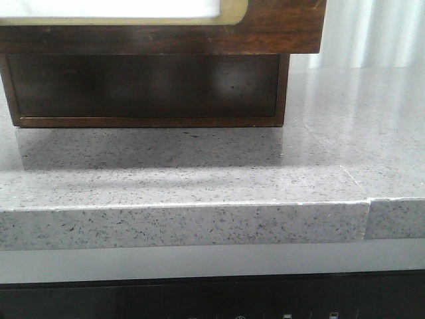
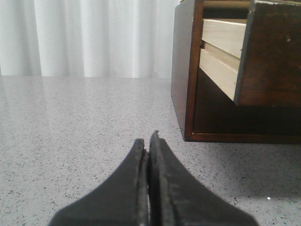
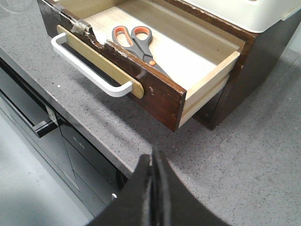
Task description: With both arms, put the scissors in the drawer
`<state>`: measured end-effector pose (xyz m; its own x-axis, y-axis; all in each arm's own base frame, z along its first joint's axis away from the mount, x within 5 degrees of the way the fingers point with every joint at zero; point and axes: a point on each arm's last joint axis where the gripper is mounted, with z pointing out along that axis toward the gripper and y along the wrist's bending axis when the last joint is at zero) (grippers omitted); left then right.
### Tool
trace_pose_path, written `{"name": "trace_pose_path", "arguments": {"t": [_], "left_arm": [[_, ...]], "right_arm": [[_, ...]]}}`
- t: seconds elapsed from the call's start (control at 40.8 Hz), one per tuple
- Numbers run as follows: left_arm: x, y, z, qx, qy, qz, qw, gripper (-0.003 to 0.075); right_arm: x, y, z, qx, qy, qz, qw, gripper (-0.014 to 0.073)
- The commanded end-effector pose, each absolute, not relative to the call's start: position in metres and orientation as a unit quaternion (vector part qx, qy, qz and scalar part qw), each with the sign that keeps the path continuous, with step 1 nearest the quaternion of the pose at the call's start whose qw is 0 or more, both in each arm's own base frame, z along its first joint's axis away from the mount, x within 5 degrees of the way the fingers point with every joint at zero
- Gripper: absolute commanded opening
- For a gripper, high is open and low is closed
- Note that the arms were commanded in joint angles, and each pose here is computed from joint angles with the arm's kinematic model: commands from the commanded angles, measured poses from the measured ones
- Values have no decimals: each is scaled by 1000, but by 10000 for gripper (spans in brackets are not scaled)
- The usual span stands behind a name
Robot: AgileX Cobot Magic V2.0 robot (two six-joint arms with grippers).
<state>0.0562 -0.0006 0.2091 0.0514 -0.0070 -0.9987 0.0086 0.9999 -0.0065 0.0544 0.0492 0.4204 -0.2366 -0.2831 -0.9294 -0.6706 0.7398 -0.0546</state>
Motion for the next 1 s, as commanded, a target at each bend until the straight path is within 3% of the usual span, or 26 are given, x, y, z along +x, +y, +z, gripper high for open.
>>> {"name": "trace_pose_path", "arguments": {"t": [0.0, 0.171, 0.392, 0.612, 0.759, 0.98], "left_arm": [[55, 0, 209, -5, 659, -10, 752, -20], [55, 0, 209, -5, 659, -10, 752, -20], [55, 0, 209, -5, 659, -10, 752, -20], [55, 0, 209, -5, 659, -10, 752, -20], [55, 0, 209, -5, 659, -10, 752, -20], [55, 0, 209, -5, 659, -10, 752, -20]], "right_arm": [[55, 49, 433, -299, 741, 192, 570, -117], [54, 48, 431, -297, 740, 192, 573, -117], [58, 29, 401, -207, 737, 105, 635, -117], [48, 10, 338, -116, 688, 15, 716, -117], [47, 5, 288, -81, 673, -18, 735, -117], [48, 1, 238, -54, 646, -44, 760, -117]]}}
